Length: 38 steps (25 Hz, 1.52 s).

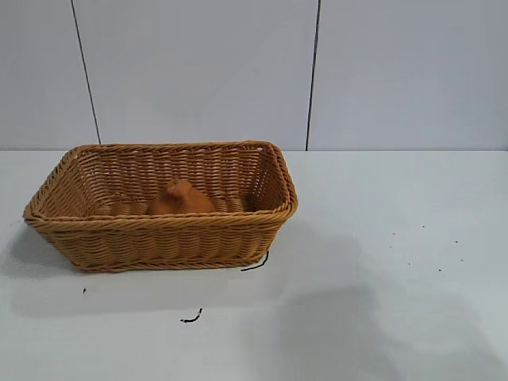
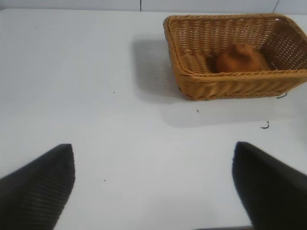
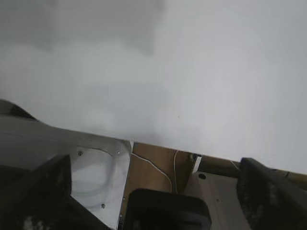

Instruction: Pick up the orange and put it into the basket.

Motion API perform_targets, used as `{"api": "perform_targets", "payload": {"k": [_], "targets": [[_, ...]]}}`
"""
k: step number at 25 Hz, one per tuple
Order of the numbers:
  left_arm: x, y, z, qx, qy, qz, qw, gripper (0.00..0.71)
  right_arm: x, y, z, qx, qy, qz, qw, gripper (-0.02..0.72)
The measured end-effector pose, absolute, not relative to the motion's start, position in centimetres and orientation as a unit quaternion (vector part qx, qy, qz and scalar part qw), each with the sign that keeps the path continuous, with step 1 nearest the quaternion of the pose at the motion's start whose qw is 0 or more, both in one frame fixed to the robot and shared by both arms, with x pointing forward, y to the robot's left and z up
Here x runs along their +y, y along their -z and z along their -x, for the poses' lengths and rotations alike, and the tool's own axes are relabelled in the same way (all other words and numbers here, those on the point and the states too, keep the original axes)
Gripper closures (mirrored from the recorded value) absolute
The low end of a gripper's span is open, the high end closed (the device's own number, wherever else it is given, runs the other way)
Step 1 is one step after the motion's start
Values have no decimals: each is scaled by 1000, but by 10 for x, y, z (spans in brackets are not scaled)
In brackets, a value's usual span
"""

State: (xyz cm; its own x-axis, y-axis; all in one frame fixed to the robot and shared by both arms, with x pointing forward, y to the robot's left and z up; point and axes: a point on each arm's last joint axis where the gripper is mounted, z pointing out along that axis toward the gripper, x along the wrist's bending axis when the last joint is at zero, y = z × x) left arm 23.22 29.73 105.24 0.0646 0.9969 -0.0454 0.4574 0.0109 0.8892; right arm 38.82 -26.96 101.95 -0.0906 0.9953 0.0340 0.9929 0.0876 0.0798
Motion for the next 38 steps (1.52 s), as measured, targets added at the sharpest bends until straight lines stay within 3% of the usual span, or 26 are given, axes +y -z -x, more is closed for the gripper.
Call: {"api": "perform_targets", "payload": {"k": [6, 12, 23, 34, 38], "targets": [[297, -1052, -232, 592, -343, -614, 394, 71, -279, -1020, -341, 721, -160, -665, 111, 41], [297, -1052, -232, 592, -343, -614, 394, 71, -285, -1041, -309, 707, -257, -629, 193, 41], [297, -1053, -232, 592, -343, -614, 394, 71, -290, -1049, -285, 680, -312, -618, 243, 41], [297, -1053, -232, 592, -343, -614, 394, 71, -297, -1056, -239, 605, -401, -595, 345, 41], [297, -1053, -232, 592, -343, -614, 394, 71, -297, -1056, -235, 600, -409, -590, 352, 41]]}}
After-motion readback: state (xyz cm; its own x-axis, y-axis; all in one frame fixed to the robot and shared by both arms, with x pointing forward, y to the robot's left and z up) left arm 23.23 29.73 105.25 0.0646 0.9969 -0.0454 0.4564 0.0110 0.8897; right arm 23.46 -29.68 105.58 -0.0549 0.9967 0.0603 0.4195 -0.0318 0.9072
